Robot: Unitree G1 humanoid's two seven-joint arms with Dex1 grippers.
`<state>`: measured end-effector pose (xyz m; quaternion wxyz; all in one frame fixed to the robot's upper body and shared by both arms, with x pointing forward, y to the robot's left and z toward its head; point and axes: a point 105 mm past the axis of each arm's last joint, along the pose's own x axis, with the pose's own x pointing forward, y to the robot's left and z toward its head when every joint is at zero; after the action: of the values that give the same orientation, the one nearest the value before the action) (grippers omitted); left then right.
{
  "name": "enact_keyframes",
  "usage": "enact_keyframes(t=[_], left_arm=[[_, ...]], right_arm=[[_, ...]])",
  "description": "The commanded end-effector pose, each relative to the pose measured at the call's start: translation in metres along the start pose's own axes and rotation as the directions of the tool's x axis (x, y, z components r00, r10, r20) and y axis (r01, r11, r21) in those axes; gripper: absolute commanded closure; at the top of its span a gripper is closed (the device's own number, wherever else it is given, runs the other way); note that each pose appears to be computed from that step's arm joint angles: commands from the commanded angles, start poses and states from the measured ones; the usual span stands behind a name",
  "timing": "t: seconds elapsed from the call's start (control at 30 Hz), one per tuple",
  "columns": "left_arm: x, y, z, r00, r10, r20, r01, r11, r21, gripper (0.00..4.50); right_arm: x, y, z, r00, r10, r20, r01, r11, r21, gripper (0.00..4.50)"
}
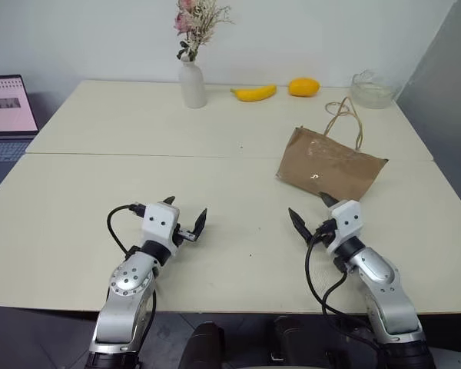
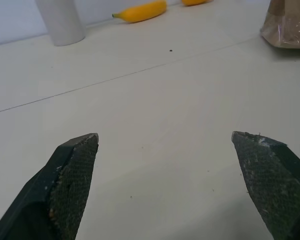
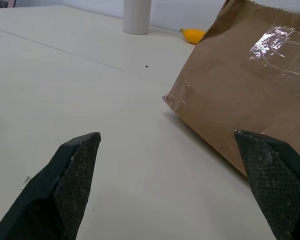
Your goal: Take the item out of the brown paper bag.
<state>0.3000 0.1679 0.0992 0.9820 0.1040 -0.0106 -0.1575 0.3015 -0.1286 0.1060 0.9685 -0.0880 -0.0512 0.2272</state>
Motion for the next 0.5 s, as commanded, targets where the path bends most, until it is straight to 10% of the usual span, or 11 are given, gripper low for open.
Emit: enact_keyframes(t=[0.03,0.5], left_arm=[[0.000,-0.002,0.017,0.997,-0.023,0.068,0.022,0.999,0.026,0.02],[-0.002,-0.004,0.020,0.998,-0.029,0.049,0.023,0.994,0.111,0.02]], right_arm=[[0.001,0.002,0.017,0.998,0.003,0.064,-0.001,1.000,-0.028,0.00],[0.000,0.014,0.014,0.997,0.062,0.037,-0.059,0.996,-0.069,0.00]])
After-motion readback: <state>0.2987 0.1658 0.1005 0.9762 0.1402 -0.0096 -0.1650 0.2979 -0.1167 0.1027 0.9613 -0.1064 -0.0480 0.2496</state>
